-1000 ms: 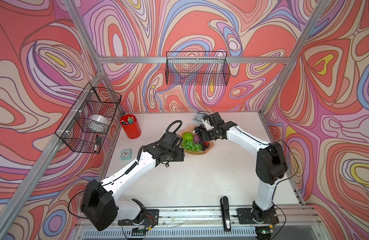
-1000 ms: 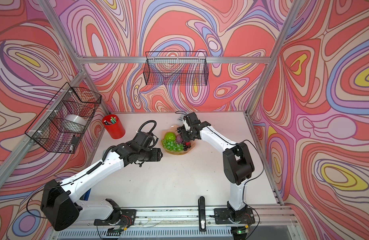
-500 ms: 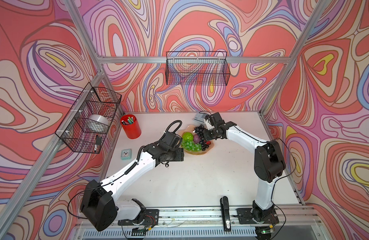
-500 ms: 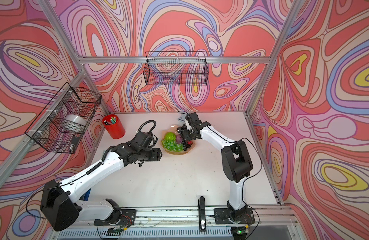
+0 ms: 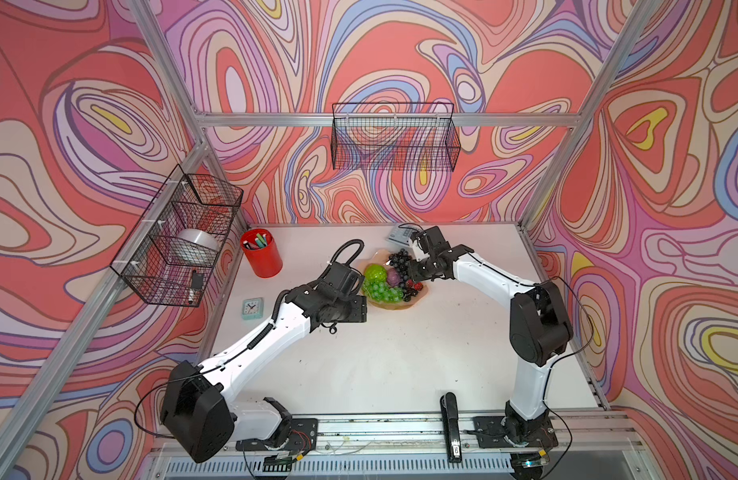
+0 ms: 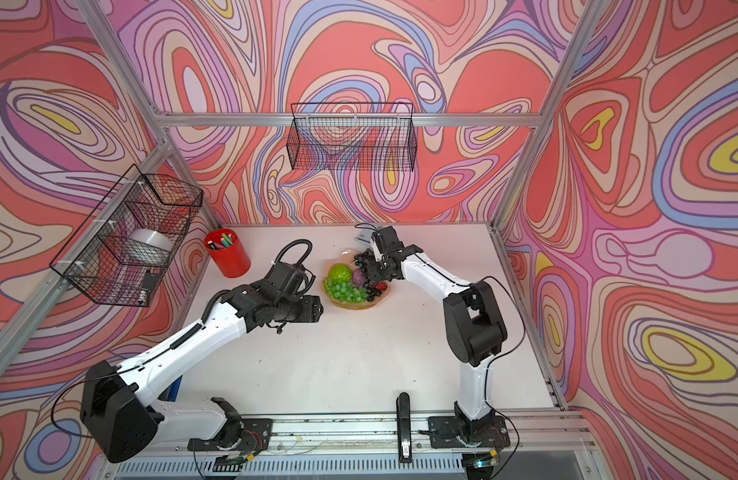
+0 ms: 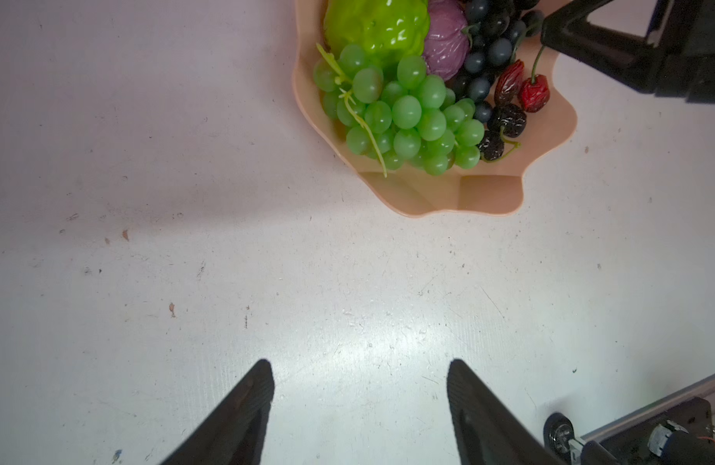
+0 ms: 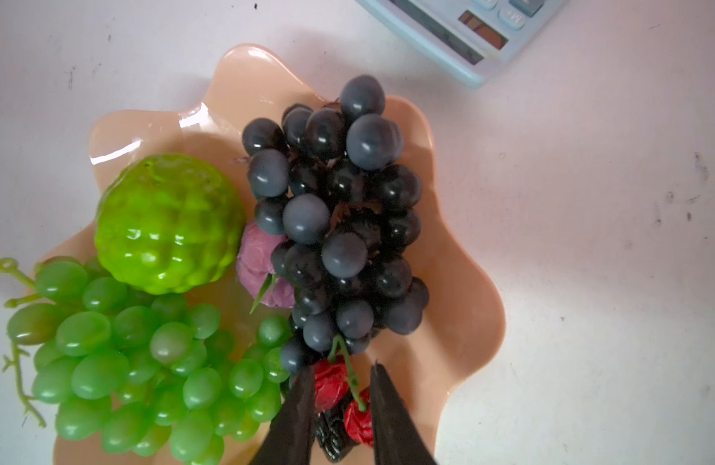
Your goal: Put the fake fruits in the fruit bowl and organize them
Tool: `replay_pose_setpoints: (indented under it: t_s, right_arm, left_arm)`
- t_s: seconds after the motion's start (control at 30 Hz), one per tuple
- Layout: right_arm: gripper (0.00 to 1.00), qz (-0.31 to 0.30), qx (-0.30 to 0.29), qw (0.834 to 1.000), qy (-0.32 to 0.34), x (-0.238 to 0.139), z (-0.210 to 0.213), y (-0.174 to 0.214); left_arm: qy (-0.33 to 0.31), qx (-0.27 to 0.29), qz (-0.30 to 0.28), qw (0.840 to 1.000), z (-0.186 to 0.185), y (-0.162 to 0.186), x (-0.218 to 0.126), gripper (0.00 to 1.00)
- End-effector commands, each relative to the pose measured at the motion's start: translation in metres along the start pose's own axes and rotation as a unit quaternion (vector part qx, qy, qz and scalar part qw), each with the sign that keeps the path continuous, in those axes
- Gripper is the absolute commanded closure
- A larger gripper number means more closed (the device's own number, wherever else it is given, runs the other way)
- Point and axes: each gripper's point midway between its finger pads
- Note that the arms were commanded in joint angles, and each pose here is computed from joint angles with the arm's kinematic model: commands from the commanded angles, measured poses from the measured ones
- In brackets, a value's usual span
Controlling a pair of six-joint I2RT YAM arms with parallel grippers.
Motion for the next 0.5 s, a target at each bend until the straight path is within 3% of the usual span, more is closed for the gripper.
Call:
replay_pose_setpoints:
  t_s: [0.0,0.1,0.23,0.3,0.47]
  right_arm:
    - [0.68,-0.042,-0.006,0.999,0.004,-0.034,-0.001,-0.024]
    - [0.66,-0.058,-0.007,0.998,0.001,-0.051,0.002,-0.032]
    - [0.59,-0.082,-0.010,0.997,0.001,-0.081,0.004,-0.040]
    - [0.43,-0.095,-0.008,0.995,0.020,-0.095,-0.003,-0.040]
    - [0.11,-0.142,0.001,0.987,0.081,-0.133,-0.040,-0.048]
  left_arm:
    - [-0.021,0.005,-0.011,1.000,0.008,-0.004,-0.018,0.26]
    - [-0.022,-0.002,-0.014,1.000,0.011,-0.003,-0.019,0.21]
    - [-0.030,0.023,-0.015,0.999,0.017,-0.003,-0.023,0.05]
    - [-0.053,0.016,-0.023,0.998,0.033,-0.008,-0.026,0.00]
    - [-0.036,0.008,-0.076,0.996,0.055,-0.040,-0.040,0.00]
Point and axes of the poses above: each gripper's point midway between its finger pads, its own x axis out along the fingers, its own z axis along the line the jaws close on, y = z × x, and after that the axes turned 5 degrees about -x, right-handed
